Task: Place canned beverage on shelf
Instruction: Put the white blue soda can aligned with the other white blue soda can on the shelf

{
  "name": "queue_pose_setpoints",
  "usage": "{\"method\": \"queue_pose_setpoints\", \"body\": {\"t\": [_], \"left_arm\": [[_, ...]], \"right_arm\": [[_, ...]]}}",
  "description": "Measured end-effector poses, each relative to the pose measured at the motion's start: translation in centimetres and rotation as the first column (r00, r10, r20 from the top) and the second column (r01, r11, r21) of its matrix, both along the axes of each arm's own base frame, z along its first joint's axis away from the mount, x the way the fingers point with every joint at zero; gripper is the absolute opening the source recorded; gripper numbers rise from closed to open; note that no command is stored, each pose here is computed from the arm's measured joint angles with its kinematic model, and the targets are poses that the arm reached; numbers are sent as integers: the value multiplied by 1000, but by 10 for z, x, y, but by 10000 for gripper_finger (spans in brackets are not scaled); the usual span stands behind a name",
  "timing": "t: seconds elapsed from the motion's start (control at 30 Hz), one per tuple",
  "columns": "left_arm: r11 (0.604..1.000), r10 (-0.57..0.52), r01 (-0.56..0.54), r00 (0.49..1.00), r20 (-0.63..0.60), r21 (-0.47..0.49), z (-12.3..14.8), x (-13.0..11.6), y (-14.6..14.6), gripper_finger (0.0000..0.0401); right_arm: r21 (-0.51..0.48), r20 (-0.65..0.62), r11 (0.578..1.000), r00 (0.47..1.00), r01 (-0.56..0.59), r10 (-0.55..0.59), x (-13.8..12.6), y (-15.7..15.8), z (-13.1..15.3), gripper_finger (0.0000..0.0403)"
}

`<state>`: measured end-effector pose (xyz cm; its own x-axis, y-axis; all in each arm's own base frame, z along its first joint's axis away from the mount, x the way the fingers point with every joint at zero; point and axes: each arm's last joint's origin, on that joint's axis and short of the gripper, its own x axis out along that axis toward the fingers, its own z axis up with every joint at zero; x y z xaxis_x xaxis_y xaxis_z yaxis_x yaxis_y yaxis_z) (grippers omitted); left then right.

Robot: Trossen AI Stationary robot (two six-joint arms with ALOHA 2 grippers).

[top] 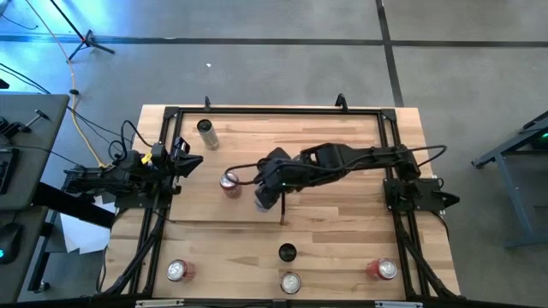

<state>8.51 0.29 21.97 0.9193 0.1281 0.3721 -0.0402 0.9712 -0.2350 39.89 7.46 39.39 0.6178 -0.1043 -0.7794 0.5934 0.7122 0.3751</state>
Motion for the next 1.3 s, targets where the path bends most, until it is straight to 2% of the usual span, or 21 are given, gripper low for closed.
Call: {"method": "queue_pose_setpoints", "body": {"t": [0.23,0.67,1.07,1.3], "left_arm": [[1000,0,0,1000,-2,0,0,0,0,7],[1000,0,0,1000,-10,1,-1,0,0,8],[1000,0,0,1000,-30,1,-3,1,0,8],[1000,0,0,1000,-30,1,-3,1,0,7]], "right_arm": [[-18,-13,999,999,-29,29,9,0,-10,275],[-33,-49,999,999,-18,16,29,-3,-33,275],[-76,-126,997,992,9,-19,47,0,-67,275],[-101,-178,993,980,68,-85,48,-1,-79,275]]}}
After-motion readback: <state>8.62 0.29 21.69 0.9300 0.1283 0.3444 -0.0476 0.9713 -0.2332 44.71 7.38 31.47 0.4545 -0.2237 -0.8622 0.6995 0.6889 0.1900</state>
